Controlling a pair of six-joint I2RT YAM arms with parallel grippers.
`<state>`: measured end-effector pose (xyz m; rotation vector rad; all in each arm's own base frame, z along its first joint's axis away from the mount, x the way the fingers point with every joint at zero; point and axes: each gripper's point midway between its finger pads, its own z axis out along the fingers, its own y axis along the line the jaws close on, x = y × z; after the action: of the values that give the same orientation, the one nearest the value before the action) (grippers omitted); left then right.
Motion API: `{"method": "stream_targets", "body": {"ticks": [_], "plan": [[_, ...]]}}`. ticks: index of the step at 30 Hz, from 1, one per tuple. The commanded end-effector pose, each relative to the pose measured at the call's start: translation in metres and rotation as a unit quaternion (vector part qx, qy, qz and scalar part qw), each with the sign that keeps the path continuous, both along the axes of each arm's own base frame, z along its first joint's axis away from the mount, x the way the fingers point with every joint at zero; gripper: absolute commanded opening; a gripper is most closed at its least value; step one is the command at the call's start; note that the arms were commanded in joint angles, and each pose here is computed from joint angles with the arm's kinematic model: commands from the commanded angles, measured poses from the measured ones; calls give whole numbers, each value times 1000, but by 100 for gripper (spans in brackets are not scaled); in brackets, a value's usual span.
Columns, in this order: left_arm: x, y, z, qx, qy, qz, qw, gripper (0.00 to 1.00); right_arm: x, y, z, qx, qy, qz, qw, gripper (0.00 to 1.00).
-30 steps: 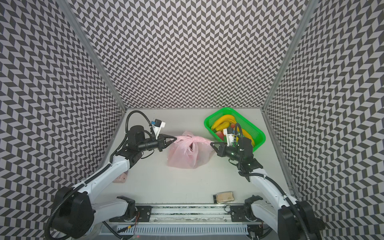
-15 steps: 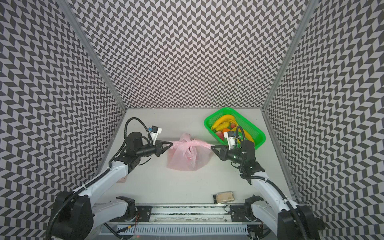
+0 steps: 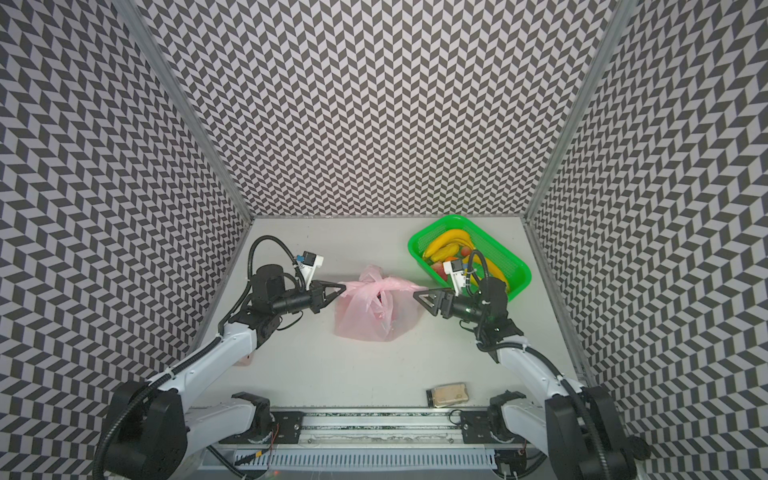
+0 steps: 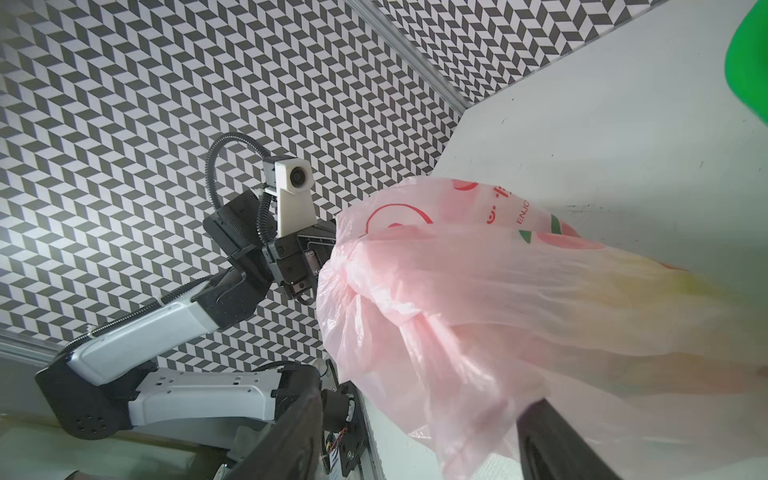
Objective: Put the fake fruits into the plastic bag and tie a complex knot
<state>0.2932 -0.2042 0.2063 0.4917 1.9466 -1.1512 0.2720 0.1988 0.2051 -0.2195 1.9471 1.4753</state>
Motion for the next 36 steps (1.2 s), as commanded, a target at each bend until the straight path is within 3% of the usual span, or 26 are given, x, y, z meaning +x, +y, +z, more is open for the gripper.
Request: {"method": "stream_targets", "body": {"ticks": [1,6,9,14,22,31,36], "plan": [[-1,-3,1,-7,-4,-6,1000,0,5,1,23,22,-37,0,999,69],[-2,-3,2,-7,-4,-7,1000,0,15,-2,16,14,-22,-22,999,68],[-2,-3,4,-7,-7,-7,1000,0,23,-7,6,2,2,-49,999,75],[-2,-4,3,-7,-5,-8,1000,0,27,-6,5,6,-1,-45,999,78],[-2,-5,2,-6,-4,-8,1000,0,21,3,4,12,-1,-1,1000,69],[0,-4,2,-3,-5,-6,1000,0,25,1,10,-1,-18,-10,1000,47],[1,-3,2,4,-7,-2,1000,0,24,0,11,-9,-20,-10,1000,18]]}}
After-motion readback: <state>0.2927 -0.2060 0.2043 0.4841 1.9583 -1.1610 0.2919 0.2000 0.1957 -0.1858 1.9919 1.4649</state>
